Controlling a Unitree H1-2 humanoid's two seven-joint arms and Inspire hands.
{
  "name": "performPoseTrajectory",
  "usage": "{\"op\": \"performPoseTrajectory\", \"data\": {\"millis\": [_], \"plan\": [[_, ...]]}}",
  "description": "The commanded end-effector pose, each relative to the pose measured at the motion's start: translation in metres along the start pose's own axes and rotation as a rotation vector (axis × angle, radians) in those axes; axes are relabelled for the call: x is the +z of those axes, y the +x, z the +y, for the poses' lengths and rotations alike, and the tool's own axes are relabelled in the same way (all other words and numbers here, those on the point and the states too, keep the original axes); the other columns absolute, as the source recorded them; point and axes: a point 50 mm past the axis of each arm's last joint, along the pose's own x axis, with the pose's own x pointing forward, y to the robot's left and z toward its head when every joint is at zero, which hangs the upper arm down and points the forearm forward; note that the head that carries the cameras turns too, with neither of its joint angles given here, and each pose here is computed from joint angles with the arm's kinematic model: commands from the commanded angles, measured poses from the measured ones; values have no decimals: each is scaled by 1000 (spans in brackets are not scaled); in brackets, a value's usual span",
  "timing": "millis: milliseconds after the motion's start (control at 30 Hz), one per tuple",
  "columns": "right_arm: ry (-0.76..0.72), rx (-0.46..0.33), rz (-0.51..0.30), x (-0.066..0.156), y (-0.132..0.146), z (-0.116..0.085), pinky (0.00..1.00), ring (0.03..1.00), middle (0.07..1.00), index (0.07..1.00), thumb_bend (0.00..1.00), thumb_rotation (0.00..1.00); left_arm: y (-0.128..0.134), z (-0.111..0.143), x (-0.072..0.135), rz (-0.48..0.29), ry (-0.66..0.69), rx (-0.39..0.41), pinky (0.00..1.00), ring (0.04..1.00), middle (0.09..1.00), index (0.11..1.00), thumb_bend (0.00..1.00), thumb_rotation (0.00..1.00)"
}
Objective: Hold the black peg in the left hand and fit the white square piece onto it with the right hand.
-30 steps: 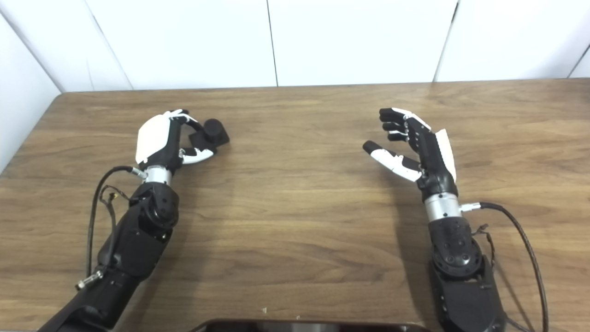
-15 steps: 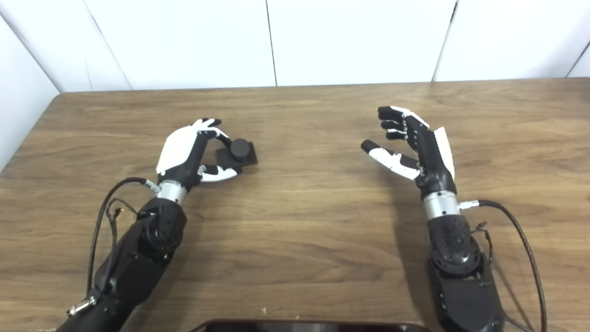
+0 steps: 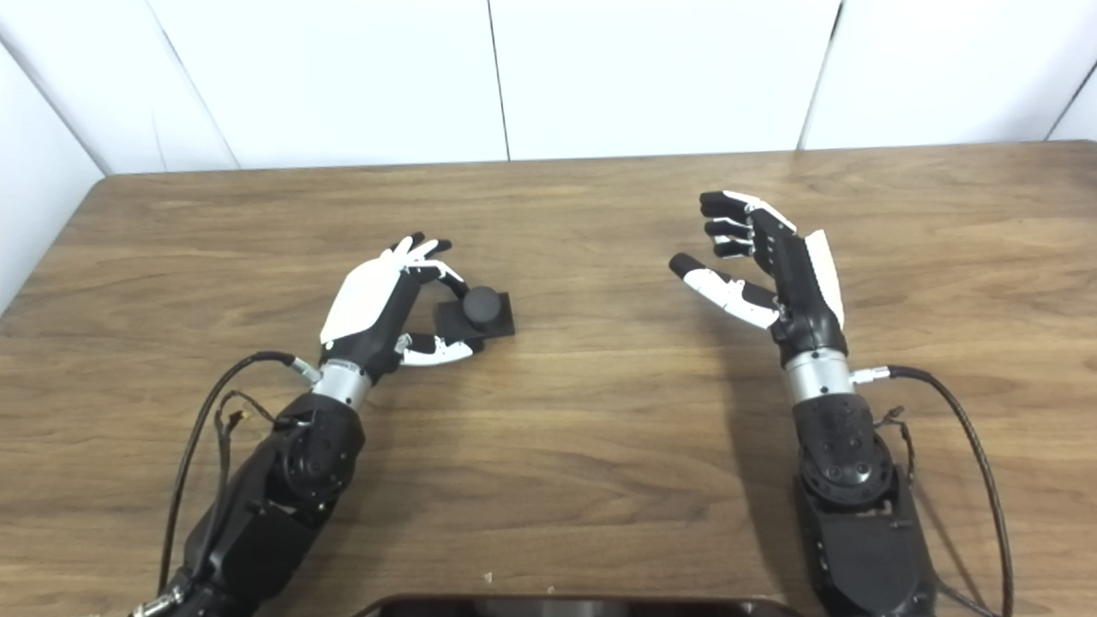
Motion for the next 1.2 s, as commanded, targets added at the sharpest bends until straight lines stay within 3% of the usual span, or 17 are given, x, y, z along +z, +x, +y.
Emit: {"op": "performPoseTrajectory", "data": {"millis": [0,467,733,1067,1167], "plan": [[7,-25,-97,22,14,-6,656,730,757,732,626,397,-7,-20,9,-28,2,-93,1000,999,925,491,515,77],[-2,-26,-101,23,15,-12,646,731,764,735,629,410,-18,-40,18,-38,0,-145,1000,994,923,492,513,80],[-25,-39,-133,27,20,-18,642,727,762,733,631,376,-18,-36,12,-31,-3,-139,1000,998,922,492,513,80],[-139,-77,-165,29,31,-51,657,732,765,733,643,406,-14,-32,12,-39,4,-158,1000,1000,936,493,513,89],[-248,-37,-191,36,48,-71,671,761,785,744,641,386,-11,-32,12,-37,-2,-155,1000,1000,933,493,513,86]]}}
